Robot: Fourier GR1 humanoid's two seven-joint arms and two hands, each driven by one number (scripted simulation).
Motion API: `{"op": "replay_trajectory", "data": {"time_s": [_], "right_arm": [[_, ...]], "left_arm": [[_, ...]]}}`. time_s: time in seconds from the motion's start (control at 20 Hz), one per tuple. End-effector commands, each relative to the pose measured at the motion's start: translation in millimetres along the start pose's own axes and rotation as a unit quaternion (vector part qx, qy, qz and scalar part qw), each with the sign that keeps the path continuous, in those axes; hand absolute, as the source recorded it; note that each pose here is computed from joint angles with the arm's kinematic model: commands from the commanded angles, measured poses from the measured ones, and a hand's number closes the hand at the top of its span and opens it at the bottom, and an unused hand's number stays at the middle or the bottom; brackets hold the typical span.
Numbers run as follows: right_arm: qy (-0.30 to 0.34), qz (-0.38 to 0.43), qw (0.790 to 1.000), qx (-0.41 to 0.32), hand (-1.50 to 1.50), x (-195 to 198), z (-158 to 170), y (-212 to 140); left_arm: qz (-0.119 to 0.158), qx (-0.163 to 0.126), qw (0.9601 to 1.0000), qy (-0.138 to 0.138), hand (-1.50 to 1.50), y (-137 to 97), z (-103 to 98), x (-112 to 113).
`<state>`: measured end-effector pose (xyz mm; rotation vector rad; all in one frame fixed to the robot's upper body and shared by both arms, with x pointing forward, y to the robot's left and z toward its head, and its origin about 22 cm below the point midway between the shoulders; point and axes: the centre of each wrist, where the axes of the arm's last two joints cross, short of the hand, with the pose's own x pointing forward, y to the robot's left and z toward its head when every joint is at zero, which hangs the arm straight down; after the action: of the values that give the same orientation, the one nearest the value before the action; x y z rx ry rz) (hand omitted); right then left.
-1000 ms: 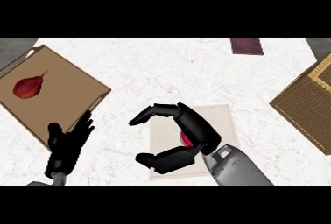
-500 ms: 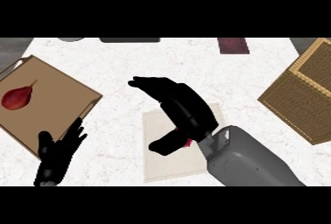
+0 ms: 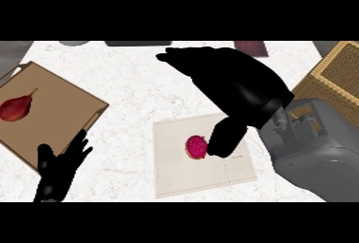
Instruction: Pick the cupcake from the placemat and place it in the basket
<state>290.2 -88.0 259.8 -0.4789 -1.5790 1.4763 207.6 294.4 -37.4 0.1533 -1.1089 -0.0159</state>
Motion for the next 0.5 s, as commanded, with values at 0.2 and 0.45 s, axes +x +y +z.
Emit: {"op": "replay_trajectory", "data": {"time_s": [0.2, 0.45], "right_arm": [[0.051, 0.076, 0.986, 0.138, -1.5, -0.9, 20.0, -48.6], [0.053, 0.074, 0.985, 0.149, -1.5, 0.2, 26.0, -55.9]], "left_arm": [[-0.003, 0.007, 0.9981, 0.062, 0.0, 5.0, 3.1, -22.0], [-0.009, 0.006, 0.9984, 0.055, 0.0, -1.7, 0.0, -28.7]]}}
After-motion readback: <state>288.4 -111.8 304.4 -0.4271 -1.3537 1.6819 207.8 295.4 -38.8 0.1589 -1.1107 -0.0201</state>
